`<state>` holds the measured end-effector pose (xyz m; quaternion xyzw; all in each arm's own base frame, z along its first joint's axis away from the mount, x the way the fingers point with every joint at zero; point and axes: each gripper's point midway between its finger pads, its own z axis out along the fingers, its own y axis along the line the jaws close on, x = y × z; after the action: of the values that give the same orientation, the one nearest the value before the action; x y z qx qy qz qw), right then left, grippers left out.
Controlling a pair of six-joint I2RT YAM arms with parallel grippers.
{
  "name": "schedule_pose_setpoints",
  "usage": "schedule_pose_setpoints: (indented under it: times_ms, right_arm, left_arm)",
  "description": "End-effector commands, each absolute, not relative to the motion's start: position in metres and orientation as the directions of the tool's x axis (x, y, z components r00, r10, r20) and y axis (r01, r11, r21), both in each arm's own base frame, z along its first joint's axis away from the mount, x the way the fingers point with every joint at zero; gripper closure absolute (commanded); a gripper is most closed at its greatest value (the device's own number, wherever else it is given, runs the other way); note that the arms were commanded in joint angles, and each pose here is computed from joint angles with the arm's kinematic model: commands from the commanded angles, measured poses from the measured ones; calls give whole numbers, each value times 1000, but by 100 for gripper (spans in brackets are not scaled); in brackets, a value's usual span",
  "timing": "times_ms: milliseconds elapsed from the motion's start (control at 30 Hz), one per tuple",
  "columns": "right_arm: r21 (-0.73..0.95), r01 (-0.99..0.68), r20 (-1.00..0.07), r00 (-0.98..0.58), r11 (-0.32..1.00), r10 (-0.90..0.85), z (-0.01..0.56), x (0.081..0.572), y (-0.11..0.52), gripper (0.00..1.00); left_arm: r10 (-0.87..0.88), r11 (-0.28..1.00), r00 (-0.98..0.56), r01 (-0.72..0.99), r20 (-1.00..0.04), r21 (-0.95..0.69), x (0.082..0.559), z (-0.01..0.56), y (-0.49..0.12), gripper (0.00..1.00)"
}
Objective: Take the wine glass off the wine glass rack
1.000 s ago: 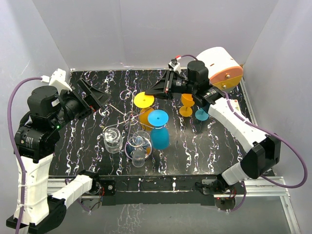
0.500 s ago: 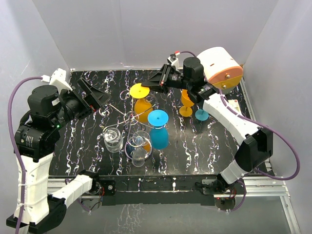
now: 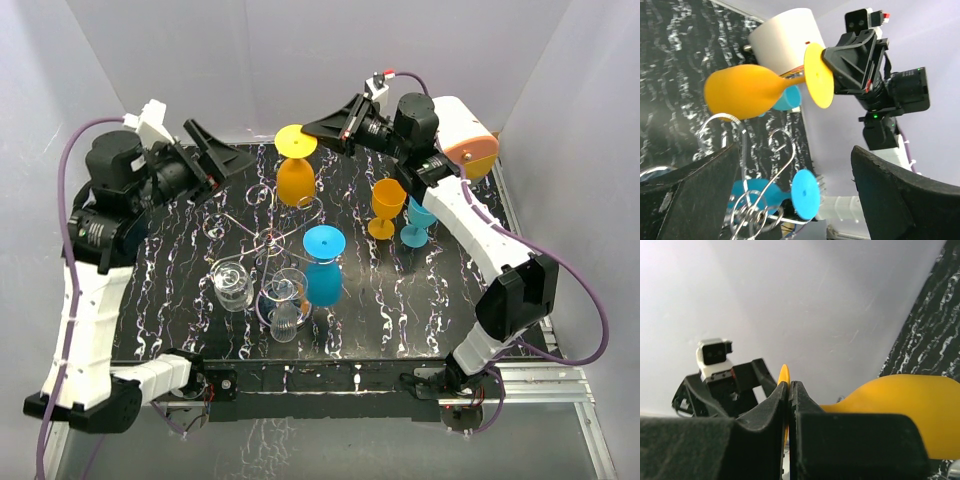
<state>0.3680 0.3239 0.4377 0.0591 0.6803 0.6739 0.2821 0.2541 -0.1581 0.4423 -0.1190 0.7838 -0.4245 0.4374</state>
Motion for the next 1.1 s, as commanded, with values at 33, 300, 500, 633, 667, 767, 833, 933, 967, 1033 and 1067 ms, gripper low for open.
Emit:
schedule_pose_setpoints:
  times_ms: [33,300,500,633,667,767,833,933,967,1033,1067]
  right_arm:
    - [856,-514,-442,-780,-52,443,512,337,330,100]
    - [820,-566,-479,-760,-85,439,534,317,345,100]
    - [806,-586,-501,-749,-82,433,537,307,356,100]
    - [805,-591,-514,-743,-61,429,534,303,361,100]
    - [803,-593,-517,-740,-54,431,534,302,361,100]
    - [803,-594,-524,-737,-38,427,530,298,360,100]
    - [801,-598,-531,-733,-32,426,528,295,358,100]
    - [788,-616,-555,-712,-2,429,525,290,352,85]
    - [782,-623,-566,-703,12,431,523,289,349,77]
    - [768,-640,-588,-676,43,443,521,287,338,60]
    - [762,-645,-597,-660,65,455,520,288,332,55]
  left_arm:
    - [-553,403,-633,366,-542,-839,262,490,-195,12]
    - [-565,250,-684,390,-461,-886,269,500,-211,33]
    - [-572,187,-708,380,-415,-906,263,499,-214,54]
    - [-580,189,-706,367,-406,-911,259,496,-211,74]
    - [-582,190,-705,368,-406,-910,258,496,-211,79]
    - [-582,184,-706,370,-404,-911,254,498,-210,91]
    - [-583,171,-707,375,-400,-911,251,500,-210,97]
    - [-582,135,-711,393,-393,-910,246,508,-210,100]
    - [-581,119,-713,402,-391,-908,243,511,-211,100]
    - [-581,85,-715,422,-389,-903,237,519,-211,100]
    - [-582,69,-714,433,-388,-899,235,524,-211,100]
